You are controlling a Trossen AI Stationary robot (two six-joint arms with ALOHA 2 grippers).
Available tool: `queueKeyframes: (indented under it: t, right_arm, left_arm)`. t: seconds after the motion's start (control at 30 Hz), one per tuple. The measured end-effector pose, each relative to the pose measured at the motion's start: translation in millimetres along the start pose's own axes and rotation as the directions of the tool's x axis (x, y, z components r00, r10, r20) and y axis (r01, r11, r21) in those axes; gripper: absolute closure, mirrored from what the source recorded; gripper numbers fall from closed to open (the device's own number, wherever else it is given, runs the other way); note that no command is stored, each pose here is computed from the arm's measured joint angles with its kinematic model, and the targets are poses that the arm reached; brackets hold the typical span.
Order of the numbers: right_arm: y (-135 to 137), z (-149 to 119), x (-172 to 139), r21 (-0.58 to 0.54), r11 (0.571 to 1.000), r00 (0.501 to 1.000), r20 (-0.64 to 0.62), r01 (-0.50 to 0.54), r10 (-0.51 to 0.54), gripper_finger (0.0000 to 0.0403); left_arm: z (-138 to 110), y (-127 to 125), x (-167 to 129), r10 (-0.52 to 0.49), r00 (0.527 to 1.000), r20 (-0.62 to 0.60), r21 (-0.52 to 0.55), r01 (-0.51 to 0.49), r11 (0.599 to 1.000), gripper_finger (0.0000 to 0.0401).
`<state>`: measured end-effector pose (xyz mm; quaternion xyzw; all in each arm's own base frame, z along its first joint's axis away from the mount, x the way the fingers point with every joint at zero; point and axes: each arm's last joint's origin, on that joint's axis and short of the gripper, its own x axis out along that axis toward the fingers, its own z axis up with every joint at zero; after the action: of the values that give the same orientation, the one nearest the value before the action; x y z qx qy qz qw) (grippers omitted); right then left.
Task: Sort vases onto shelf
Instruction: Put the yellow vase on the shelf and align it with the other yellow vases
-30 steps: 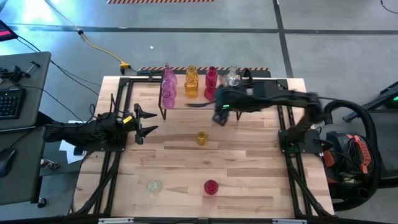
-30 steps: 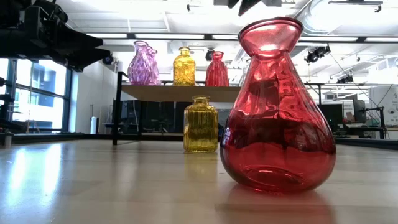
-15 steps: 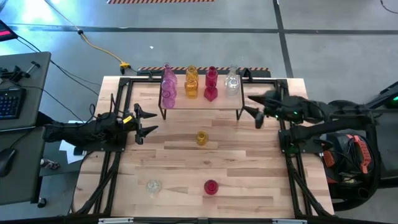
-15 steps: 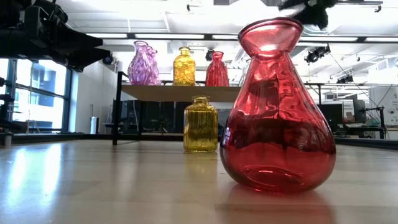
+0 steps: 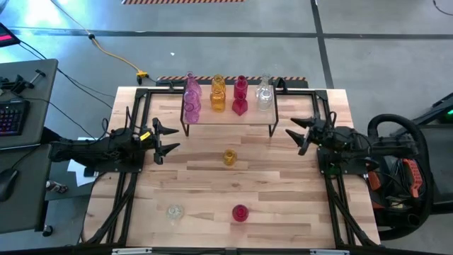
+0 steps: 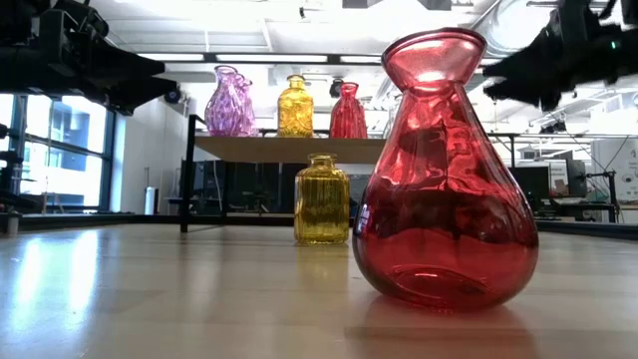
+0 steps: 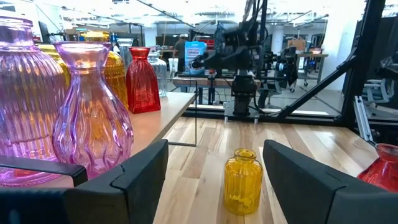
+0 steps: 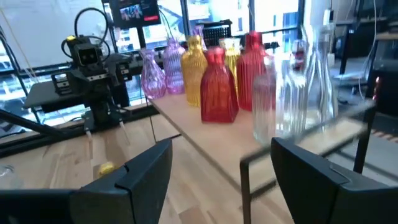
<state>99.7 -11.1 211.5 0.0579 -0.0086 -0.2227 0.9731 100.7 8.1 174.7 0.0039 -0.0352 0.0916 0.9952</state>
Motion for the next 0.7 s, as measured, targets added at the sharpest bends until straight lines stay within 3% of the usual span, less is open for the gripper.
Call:
queueKeyframes:
  t: [0.23, 0.4, 0.7]
  right_arm:
    - [-5.4, -39.4, -1.5, 0.073, 0.997, 0.999, 0.047, -0.015, 0.011, 0.0148]
    - [-6.3, -39.5, -3.1, 0.001, 1.000, 0.998, 0.055, -0.012, 0.012, 0.0148]
    - [-5.6, -42.0, -1.3, 0.004, 1.000, 1.000, 0.027, -0.009, 0.009, 0.0148]
  left_arm:
    - [0.0, 0.0, 0.0, 0.000, 1.000, 0.000, 0.000, 0.000, 1.000, 0.0146]
    - [0.0, 0.0, 0.0, 0.000, 1.000, -0.001, 0.000, 0.000, 1.000, 0.0146]
    - [0.0, 0.0, 0.0, 0.000, 1.000, 0.000, 0.000, 0.000, 1.000, 0.0146]
